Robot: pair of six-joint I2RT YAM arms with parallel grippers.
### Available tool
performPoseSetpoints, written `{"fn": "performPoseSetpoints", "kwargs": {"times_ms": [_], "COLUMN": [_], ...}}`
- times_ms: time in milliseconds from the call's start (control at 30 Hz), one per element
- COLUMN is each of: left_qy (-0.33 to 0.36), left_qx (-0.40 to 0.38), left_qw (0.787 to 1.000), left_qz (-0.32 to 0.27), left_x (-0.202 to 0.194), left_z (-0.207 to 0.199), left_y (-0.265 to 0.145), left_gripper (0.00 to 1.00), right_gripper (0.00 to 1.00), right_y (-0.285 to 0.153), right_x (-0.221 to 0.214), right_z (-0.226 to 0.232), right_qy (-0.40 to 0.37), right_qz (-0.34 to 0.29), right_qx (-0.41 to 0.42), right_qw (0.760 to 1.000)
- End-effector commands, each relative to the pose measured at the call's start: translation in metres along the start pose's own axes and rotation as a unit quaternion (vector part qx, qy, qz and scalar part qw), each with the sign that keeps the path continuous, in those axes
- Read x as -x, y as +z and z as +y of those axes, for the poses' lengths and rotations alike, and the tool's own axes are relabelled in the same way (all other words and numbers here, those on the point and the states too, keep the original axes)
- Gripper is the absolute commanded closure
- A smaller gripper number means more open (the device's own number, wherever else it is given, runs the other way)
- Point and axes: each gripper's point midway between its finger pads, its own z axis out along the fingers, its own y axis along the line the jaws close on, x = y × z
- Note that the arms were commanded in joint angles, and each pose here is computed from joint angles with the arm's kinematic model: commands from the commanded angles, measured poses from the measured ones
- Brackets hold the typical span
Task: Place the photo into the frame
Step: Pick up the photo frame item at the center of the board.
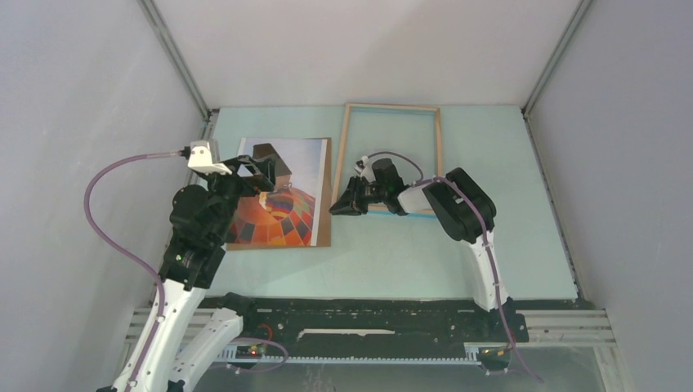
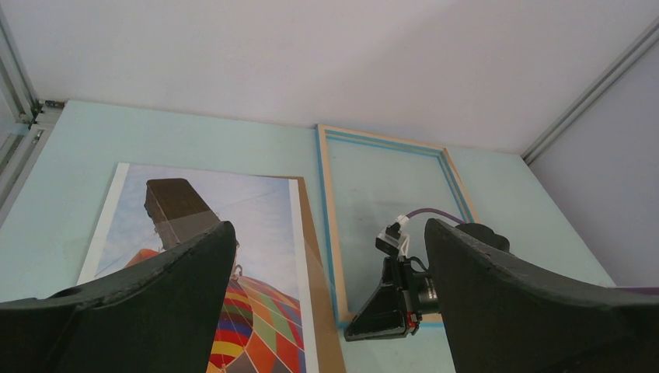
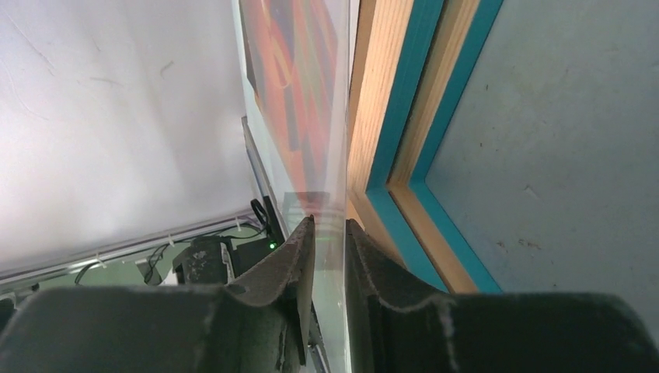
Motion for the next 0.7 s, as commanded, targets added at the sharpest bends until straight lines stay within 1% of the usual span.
{"fn": "performPoseSetpoints", "kwargs": {"times_ms": [0,67,100,133,167,300,333,467,567,667], "left_qy": [0.001,0.001,0.002,0.001,0.002,0.002,0.003,0.003,0.001,-0.005], "left_qx": [-0.020,-0.020,-0.020,-0.020,-0.020,-0.020,-0.020,-0.020,-0.023,-0.013], "left_qw": [1.000,1.000,1.000,1.000,1.000,1.000,1.000,1.000,1.000,1.000], "left_qz": [-0.020,-0.021,-0.021,-0.021,-0.021,-0.021,-0.021,-0.022,-0.020,-0.015], "left_x": [0.013,0.013,0.014,0.013,0.013,0.014,0.014,0.014,0.013,0.007], "left_z": [-0.009,-0.009,-0.009,-0.009,-0.009,-0.008,-0.009,-0.008,-0.009,-0.006], "left_y": [-0.003,-0.003,-0.004,-0.004,-0.004,-0.004,-0.004,-0.004,-0.004,0.000], "left_gripper": [0.00,0.00,0.00,0.00,0.00,0.00,0.00,0.00,0.00,0.00], "right_gripper": [0.75,0.85,0.91,0.99,1.00,1.00,1.00,1.00,1.00,1.00], "right_y": [0.007,0.007,0.007,0.005,0.003,-0.013,-0.020,-0.052,-0.071,-0.090], "right_x": [0.009,0.009,0.009,0.008,0.009,0.014,0.012,0.008,-0.003,-0.014], "right_z": [0.006,0.008,0.010,0.014,0.016,0.033,0.032,0.038,0.035,0.027], "right_qy": [-0.008,-0.009,-0.012,-0.015,-0.017,-0.052,-0.053,-0.045,-0.043,-0.035], "right_qz": [-0.011,-0.009,-0.008,-0.008,-0.008,-0.027,-0.026,-0.047,-0.056,-0.079], "right_qx": [0.005,0.003,0.003,0.003,0.000,-0.033,-0.048,-0.048,-0.050,-0.053], "right_qw": [1.000,1.000,1.000,1.000,1.000,0.998,0.997,0.997,0.996,0.995]}}
